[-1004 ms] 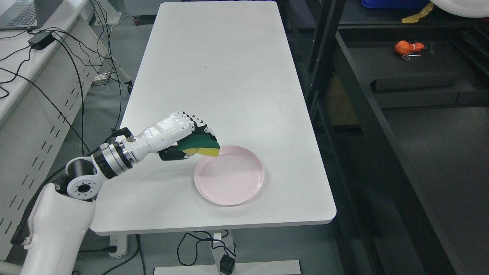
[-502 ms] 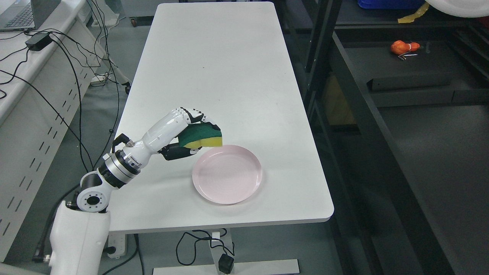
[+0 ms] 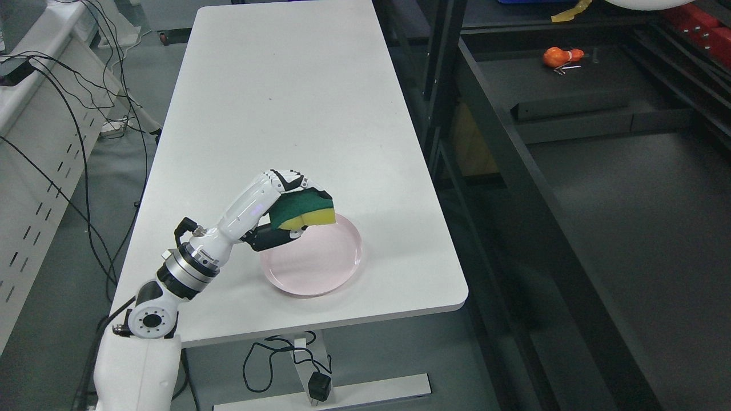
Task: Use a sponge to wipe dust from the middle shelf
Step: 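Hold the sponge in the left hand while turning toward the shelving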
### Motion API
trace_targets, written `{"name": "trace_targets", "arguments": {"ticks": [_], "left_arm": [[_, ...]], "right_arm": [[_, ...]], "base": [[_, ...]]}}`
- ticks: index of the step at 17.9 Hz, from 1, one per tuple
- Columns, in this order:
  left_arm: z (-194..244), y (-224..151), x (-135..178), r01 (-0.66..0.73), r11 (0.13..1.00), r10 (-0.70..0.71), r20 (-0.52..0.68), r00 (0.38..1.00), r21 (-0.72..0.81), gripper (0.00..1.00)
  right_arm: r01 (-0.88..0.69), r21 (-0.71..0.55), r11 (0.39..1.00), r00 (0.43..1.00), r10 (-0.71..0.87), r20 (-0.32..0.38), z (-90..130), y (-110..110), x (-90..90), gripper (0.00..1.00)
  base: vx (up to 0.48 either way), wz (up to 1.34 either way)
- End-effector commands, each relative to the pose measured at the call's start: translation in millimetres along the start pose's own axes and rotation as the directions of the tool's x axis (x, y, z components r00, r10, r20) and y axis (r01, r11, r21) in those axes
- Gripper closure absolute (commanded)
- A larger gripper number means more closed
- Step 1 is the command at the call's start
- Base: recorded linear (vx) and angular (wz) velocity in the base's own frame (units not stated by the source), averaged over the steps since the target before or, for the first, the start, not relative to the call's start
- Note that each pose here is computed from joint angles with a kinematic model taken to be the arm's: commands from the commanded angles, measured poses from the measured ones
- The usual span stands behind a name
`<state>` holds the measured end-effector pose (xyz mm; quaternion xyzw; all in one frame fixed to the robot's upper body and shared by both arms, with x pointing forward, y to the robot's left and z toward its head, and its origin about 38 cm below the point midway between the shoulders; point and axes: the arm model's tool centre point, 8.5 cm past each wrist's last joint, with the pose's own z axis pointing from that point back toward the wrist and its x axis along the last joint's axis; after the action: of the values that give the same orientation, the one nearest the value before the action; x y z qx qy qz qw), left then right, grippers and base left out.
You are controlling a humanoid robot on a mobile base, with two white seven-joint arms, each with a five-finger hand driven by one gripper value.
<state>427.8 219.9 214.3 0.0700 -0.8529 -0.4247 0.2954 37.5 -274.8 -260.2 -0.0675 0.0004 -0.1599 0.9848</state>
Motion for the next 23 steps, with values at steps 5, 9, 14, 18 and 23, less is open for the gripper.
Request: {"name": "trace_targets", "arguments": {"ticks": [5, 9, 14, 18, 23], "left_arm": [[28, -21, 13, -0.034, 0.999, 0.035, -0.031, 0.999, 0.034, 1.00], [31, -20, 21, -0.020, 0.999, 0.020, -0.021, 1.000, 0.039, 1.00], [31, -17, 25, -0.016, 0.999, 0.018, -0.026, 1.000, 0.050, 1.00], [31, -14, 27, -0.026, 0.998, 0.029, -0.039, 0.999, 0.059, 1.00], [42, -22, 29, -0.113, 0.988, 0.116, -0.019, 0.993, 0.105, 1.00]], "right_arm": [[0.003, -0.014, 1.000, 1.000, -0.003, 0.023, 0, -10, 9.6, 0.00], [0.003, -0.014, 1.000, 1.000, -0.003, 0.023, 0, -10, 9.6, 0.00], [0.003, -0.014, 1.000, 1.000, -0.002, 0.023, 0, -10, 9.6, 0.00], [0.003, -0.014, 1.000, 1.000, -0.003, 0.023, 0, -10, 9.6, 0.00], [0.001, -0.014, 1.000, 1.000, -0.001, 0.023, 0, -10, 9.6, 0.00]], "base": [[-0.080, -0.31], [-0.101, -0.39], [-0.139, -0.46], [-0.174, -0.42], [-0.190, -0.35]]}}
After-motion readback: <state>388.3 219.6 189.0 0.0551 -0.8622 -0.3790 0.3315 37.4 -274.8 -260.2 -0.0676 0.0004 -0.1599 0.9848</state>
